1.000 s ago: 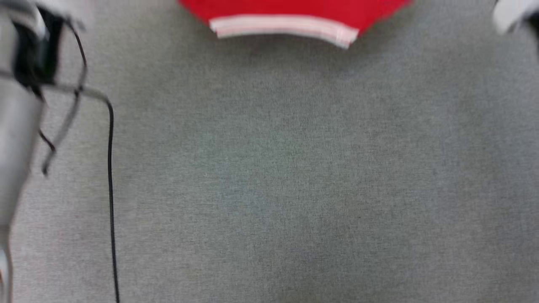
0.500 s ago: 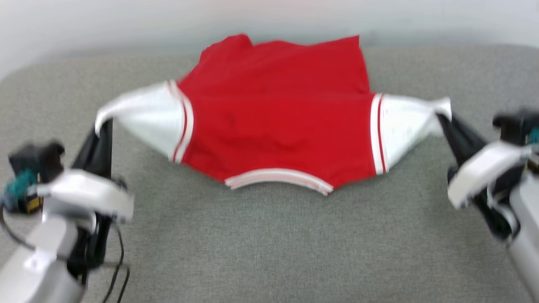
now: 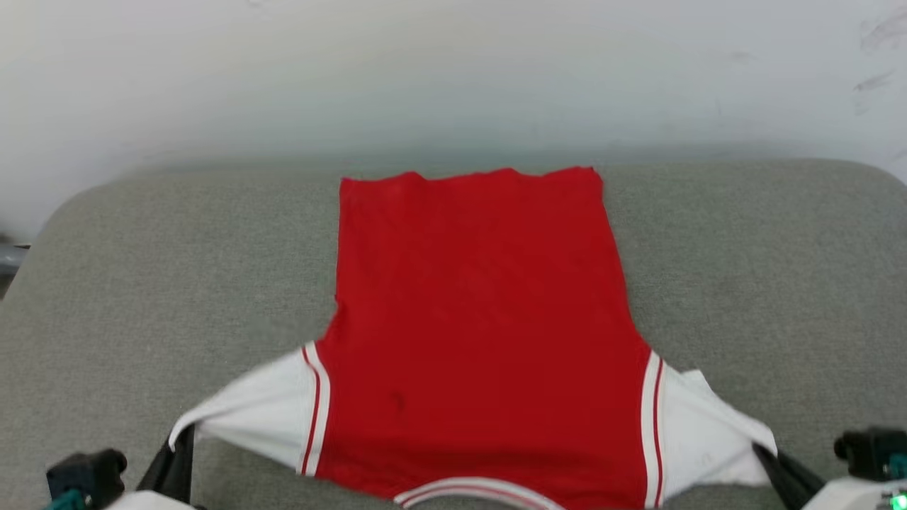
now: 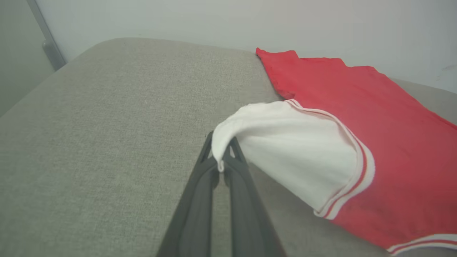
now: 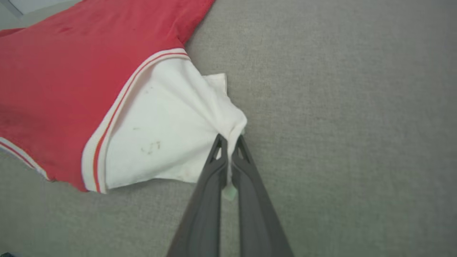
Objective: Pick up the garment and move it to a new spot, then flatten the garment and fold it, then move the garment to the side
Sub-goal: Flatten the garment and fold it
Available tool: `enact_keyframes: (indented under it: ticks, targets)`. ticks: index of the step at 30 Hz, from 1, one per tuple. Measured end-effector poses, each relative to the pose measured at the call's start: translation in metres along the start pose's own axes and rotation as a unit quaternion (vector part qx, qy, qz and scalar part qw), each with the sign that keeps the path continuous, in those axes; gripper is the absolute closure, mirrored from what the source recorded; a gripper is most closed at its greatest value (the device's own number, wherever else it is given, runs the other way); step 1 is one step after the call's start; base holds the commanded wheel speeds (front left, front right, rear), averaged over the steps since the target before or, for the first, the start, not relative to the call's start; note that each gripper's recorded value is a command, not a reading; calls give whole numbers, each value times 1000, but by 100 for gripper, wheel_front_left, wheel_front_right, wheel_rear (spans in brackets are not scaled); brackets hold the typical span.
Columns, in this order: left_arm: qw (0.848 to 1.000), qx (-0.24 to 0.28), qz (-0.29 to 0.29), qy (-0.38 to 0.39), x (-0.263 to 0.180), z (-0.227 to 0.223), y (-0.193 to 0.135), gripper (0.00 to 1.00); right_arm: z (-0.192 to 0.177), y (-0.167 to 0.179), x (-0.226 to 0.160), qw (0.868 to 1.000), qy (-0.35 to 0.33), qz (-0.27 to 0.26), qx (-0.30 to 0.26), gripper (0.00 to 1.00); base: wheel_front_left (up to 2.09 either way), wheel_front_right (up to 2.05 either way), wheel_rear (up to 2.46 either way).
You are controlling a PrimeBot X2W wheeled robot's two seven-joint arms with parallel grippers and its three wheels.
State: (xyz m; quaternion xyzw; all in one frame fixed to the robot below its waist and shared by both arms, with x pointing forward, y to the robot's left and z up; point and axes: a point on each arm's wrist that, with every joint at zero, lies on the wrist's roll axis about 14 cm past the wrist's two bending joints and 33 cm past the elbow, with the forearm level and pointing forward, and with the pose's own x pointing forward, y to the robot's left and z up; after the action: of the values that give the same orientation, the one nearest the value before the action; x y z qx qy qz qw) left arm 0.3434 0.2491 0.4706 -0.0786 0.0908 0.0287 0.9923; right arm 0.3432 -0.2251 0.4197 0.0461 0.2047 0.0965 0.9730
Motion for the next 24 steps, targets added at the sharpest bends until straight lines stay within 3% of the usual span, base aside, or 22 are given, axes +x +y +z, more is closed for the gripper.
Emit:
enact_keyframes:
  ticks: [10,13,14,15,16,21,24]
  targets:
    - [998,-15,30,53,-36,-39,11,100,-78,-2,-48,993,110,-28,35,100,0,0,0]
    - [998,-17,32,56,-38,-41,12,100,-77,-3,-49,993,106,-33,40,100,0,0,0]
    - [998,-18,31,57,-39,-42,11,100,-74,-3,-48,993,100,-35,42,68,0,0,0]
    - [998,-18,30,56,-39,-41,10,100,-71,-3,-47,994,95,-36,43,16,0,0,0]
    - [998,-19,29,55,-39,-41,9,100,-66,-3,-45,995,88,-36,40,0,0,0,0]
    - [999,-15,13,43,-36,-35,-3,100,-25,-2,-32,999,34,-29,27,0,0,0,0]
    - [999,-15,2,30,-29,-27,-12,100,31,-13,-21,999,-33,-31,9,0,0,0,0]
